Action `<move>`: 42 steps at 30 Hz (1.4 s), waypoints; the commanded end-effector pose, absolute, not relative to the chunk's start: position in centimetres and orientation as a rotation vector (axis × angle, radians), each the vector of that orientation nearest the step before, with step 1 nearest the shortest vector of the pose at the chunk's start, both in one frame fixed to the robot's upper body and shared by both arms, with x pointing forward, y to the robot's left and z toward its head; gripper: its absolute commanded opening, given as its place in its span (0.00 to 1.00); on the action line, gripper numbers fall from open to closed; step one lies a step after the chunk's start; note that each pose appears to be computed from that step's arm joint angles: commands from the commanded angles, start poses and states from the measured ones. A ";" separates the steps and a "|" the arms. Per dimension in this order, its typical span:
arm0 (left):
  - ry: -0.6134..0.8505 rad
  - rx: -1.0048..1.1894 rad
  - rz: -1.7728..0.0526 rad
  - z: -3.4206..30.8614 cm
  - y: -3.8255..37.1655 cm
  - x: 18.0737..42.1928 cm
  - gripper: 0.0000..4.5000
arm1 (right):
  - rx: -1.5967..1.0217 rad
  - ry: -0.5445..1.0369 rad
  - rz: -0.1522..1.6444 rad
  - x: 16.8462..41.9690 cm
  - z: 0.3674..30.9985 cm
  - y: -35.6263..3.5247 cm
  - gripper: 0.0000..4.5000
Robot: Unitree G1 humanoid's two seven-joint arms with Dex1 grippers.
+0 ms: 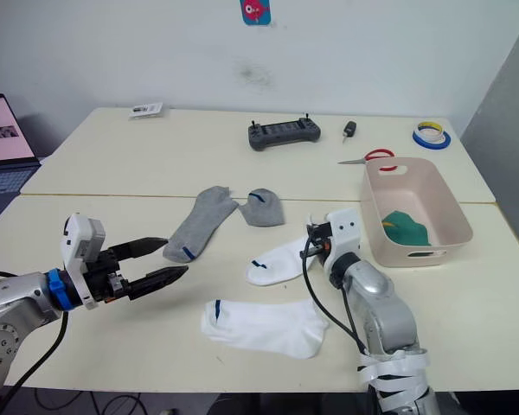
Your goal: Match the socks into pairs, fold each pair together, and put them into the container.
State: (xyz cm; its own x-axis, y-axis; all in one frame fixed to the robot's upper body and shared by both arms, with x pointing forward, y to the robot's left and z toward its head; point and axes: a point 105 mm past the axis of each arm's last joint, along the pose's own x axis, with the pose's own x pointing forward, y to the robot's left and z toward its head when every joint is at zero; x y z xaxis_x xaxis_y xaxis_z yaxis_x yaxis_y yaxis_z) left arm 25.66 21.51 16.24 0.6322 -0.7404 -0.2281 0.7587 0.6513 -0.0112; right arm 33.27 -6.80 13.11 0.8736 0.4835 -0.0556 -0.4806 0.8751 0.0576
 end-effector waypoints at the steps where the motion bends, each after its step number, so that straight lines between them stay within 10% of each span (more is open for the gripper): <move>1: 0.222 0.042 -0.912 16.0 19.4 25.0 1.00 | 0.003 -0.022 0.493 32.7 15.1 -7.7 0.21; 11: 0.359 -0.116 -0.722 11.3 15.9 26.7 1.00 | -0.266 -0.192 0.709 29.6 17.9 -7.3 0.99; 24: 0.535 -0.345 -0.683 9.2 12.0 28.5 1.00 | -0.368 -0.110 0.962 26.1 16.4 -5.5 0.99; 39: 0.555 -0.353 -0.712 8.6 10.3 29.1 0.01 | -0.484 0.051 0.902 26.0 16.3 -11.0 1.00; 42: 0.521 -0.322 -0.738 9.7 11.2 28.6 0.01 | -0.469 0.077 0.913 25.8 16.1 -11.1 1.00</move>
State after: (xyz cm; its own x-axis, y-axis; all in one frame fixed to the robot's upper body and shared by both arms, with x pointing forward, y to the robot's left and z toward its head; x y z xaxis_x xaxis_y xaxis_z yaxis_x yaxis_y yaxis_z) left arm 28.88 10.82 8.15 0.6156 -0.6911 -0.3787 0.5089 0.7155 -0.4786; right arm 26.27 -11.25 14.88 0.6186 0.7310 -0.2881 -0.7801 0.5278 -0.3359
